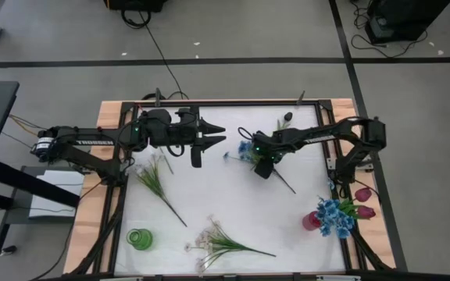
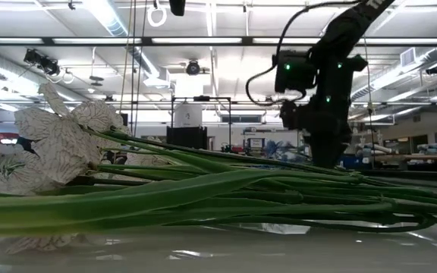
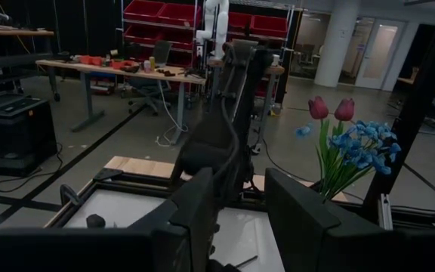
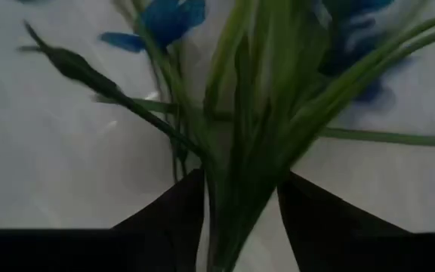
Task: Sort flowers into vase by color
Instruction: Put the blue flowers into the red flower vase
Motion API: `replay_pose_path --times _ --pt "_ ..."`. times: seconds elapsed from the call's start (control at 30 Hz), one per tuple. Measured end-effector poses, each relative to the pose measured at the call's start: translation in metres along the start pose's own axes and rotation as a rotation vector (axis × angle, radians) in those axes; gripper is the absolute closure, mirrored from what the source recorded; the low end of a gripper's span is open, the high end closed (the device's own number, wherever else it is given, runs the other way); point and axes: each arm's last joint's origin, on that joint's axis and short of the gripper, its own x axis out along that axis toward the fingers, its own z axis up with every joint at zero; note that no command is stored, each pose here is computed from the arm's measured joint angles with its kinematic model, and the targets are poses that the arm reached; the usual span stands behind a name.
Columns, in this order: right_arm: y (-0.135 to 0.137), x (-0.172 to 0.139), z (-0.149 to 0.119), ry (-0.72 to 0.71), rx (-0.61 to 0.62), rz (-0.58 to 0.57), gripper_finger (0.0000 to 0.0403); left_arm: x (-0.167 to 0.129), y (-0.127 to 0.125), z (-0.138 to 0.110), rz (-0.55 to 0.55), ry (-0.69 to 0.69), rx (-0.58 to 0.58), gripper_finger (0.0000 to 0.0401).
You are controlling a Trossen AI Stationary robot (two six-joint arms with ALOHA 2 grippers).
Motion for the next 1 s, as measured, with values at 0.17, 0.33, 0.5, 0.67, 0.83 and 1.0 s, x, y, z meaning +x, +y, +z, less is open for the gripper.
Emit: replay_pose_path --times 0.17,0.33,0.5,0.67,0.83,1.0 --pt "-0.002 0.007 0.000 0.032 0.038 -0.017 0.0295 0.000 0.000 0.000 -0.001 0.000 0.000 0.0275" --pt "-0.002 -0.014 -0.002 -0.029 0.063 0.018 0.0387 0.000 0.000 0.000 0.000 0.000 0.000 0.0275" --pt "-0.005 -0.055 -0.007 -0.172 0.139 0.048 0.0379 0.000 0.000 0.000 0.000 0.000 0.000 0.0275" --pt "-0.010 -0.109 -0.021 -0.390 0.135 0.142 0.0391 0.000 0.000 0.000 0.000 0.000 0.000 0.0275" --pt "-0.017 -0.151 -0.056 -0.641 -0.008 0.335 0.0391 0.000 0.000 0.000 0.000 0.000 0.000 0.0275" --pt "-0.029 -0.162 -0.097 -0.781 -0.092 0.553 0.0391 0.000 0.000 0.000 0.000 0.000 0.000 0.0275"
